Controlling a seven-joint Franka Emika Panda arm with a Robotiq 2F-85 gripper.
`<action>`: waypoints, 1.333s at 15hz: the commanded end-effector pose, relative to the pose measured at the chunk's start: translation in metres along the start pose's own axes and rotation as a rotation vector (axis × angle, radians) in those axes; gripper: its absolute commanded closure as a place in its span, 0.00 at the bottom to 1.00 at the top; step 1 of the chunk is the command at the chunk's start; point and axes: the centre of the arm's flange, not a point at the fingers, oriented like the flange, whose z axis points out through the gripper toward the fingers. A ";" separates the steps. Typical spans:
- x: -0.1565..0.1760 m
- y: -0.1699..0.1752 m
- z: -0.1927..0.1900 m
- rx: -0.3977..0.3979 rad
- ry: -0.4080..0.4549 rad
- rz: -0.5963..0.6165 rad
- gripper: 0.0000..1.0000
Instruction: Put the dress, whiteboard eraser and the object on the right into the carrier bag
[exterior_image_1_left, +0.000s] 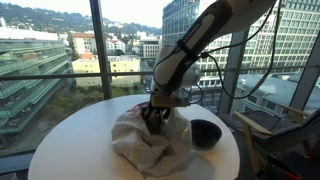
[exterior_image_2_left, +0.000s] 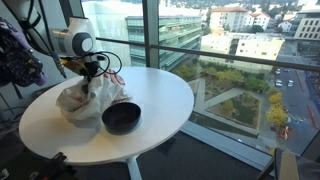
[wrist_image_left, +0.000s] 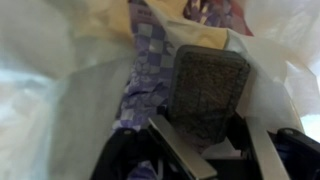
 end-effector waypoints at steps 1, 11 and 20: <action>0.002 -0.009 0.017 -0.084 0.062 -0.123 0.66; -0.033 -0.041 -0.023 -0.194 0.103 -0.367 0.00; -0.066 -0.064 -0.083 0.107 -0.162 -0.221 0.00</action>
